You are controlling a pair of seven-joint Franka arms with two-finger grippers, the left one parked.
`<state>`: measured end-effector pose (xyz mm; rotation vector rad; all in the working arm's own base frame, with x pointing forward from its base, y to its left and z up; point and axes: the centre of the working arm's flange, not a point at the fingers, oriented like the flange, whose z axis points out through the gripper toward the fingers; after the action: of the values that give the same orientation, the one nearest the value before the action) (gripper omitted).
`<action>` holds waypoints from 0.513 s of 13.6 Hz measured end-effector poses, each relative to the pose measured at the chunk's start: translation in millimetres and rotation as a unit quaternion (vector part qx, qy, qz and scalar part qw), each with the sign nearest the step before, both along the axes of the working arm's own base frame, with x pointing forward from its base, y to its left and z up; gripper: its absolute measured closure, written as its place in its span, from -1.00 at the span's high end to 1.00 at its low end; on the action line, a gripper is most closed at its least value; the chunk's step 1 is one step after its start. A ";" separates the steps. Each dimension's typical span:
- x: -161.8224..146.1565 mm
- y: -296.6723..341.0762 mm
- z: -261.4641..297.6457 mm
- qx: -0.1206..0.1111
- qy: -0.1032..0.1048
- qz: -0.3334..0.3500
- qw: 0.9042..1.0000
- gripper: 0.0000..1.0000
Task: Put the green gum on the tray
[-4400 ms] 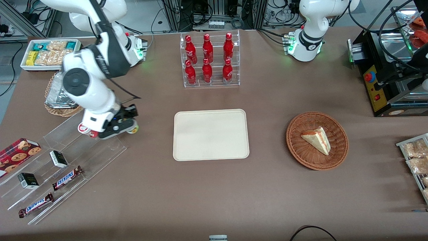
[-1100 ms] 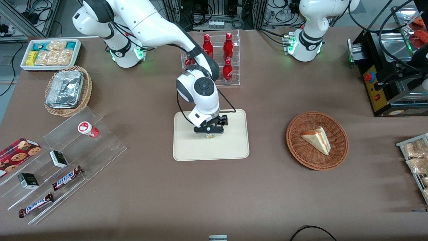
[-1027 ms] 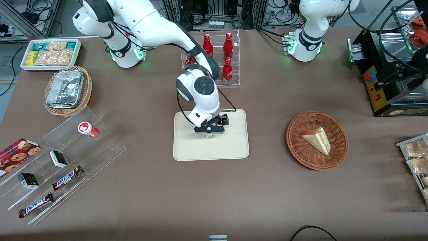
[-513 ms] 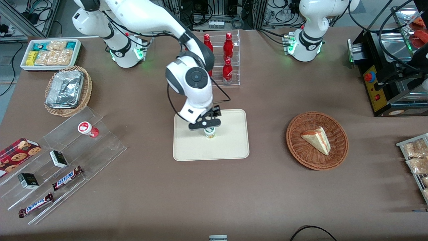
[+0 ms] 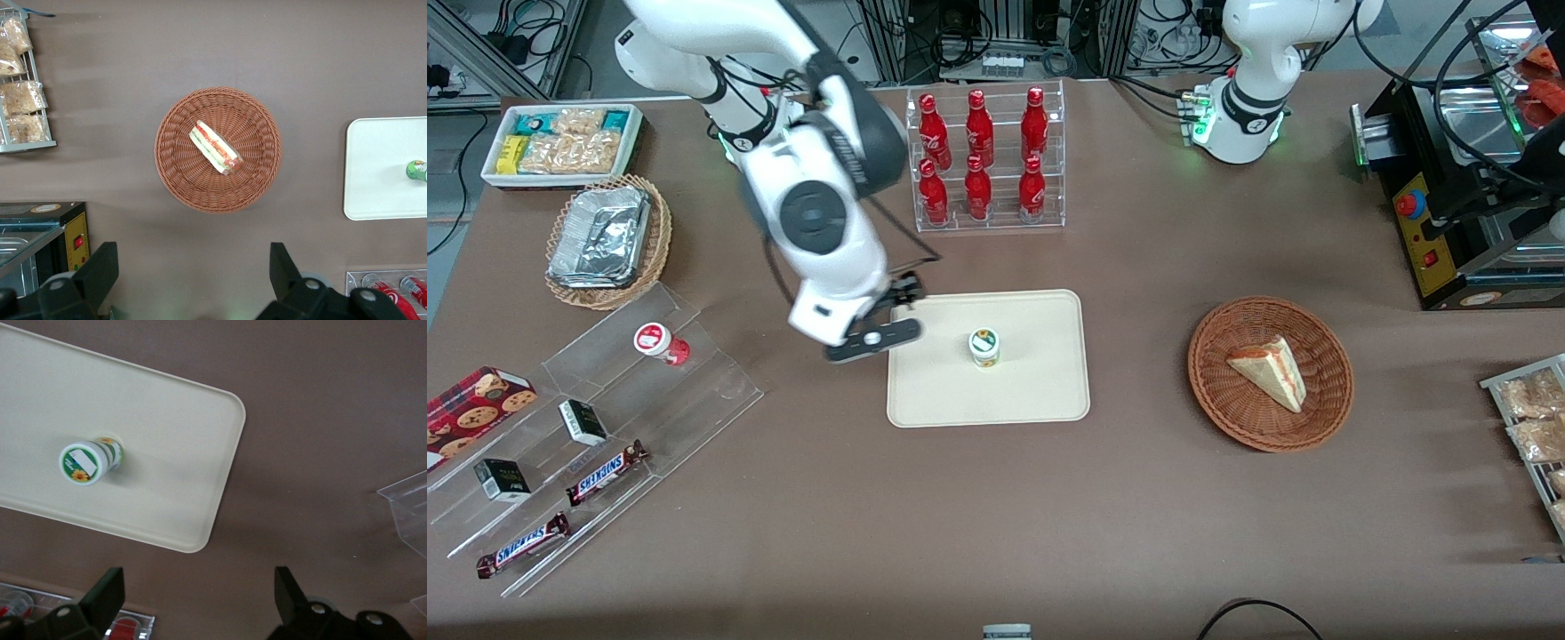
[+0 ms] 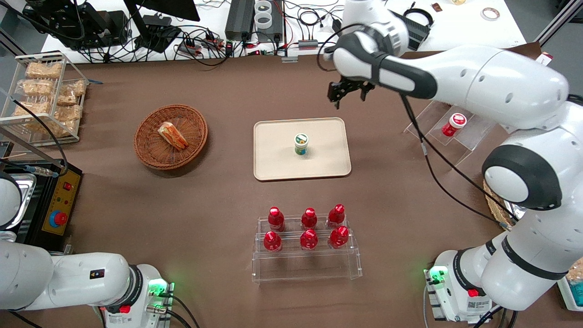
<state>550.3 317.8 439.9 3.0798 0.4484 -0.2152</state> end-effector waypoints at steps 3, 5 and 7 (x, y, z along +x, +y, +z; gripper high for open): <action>19.8 -57.6 19.0 0.011 0.006 0.021 1.000 1.00; 32.0 -93.6 29.7 0.021 0.001 0.030 0.999 1.00; 42.7 -132.3 39.6 0.029 -0.005 0.027 0.999 1.00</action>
<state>593.0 185.5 479.5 3.1192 0.5477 -0.1877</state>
